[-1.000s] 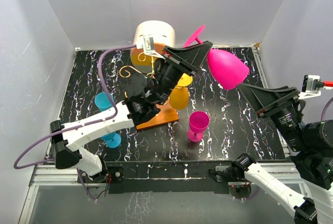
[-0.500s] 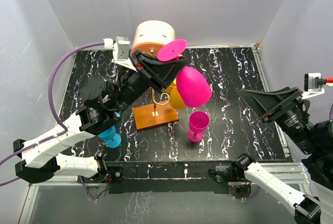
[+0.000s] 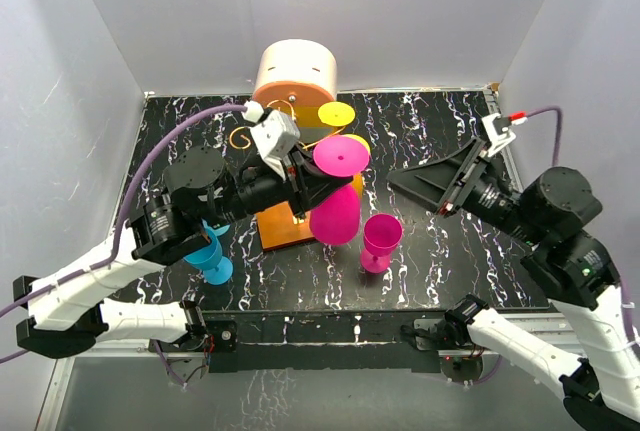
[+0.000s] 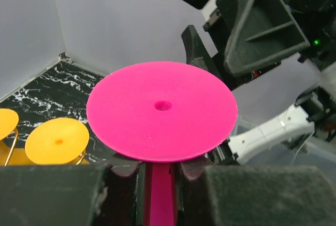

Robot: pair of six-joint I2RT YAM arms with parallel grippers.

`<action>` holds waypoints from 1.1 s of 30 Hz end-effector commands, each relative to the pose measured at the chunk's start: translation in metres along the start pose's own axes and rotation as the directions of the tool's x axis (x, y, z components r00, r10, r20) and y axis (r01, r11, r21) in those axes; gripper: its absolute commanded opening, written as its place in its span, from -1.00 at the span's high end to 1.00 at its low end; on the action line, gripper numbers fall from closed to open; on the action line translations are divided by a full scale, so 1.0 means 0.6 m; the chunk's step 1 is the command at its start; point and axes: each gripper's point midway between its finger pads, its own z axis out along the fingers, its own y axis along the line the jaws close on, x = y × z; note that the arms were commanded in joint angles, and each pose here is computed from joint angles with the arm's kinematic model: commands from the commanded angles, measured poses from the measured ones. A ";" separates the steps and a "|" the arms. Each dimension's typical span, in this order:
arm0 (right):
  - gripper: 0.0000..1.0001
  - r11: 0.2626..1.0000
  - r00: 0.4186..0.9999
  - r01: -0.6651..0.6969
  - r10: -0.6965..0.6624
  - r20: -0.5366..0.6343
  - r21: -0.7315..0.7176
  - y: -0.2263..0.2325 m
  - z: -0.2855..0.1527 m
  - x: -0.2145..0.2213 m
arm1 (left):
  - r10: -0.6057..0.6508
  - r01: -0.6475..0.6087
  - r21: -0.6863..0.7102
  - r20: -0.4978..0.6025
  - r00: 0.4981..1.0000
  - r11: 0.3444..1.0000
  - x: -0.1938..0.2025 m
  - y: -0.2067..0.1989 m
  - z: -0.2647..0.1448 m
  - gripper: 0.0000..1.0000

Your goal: Place the wine glass upside down on the wine glass rack

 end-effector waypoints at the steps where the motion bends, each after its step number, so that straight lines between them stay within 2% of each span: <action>1: -0.34 0.975 0.988 -0.142 0.130 -0.082 -0.168 0.046 -0.005 0.022 | 0.121 -0.119 0.106 -0.020 0.992 0.987 -0.018 -0.027 -0.050 1.00; 5: -0.33 0.970 0.982 -0.181 0.171 -0.075 -0.163 0.046 -0.005 0.019 | 0.137 -0.131 0.129 -0.037 0.990 0.983 -0.010 -0.032 -0.061 1.00; 10: -0.22 0.958 0.969 -0.231 0.211 -0.129 -0.167 0.053 0.007 0.025 | 0.170 -0.160 0.147 -0.057 0.984 0.976 -0.007 -0.034 -0.058 1.00; 25: -0.13 0.955 0.957 -0.266 0.246 -0.153 -0.132 0.043 0.010 0.033 | 0.218 -0.189 0.207 -0.123 0.968 0.960 0.021 -0.041 0.001 1.00; 31: 0.08 0.956 0.956 -0.284 0.277 -0.099 -0.071 0.027 0.007 0.024 | 0.234 -0.201 0.239 -0.120 0.965 0.950 0.032 -0.047 0.013 1.00; 33: 0.22 0.953 0.953 -0.295 0.288 -0.088 -0.073 0.028 0.002 0.022 | 0.236 -0.201 0.263 -0.107 0.966 0.944 0.033 -0.054 0.015 1.00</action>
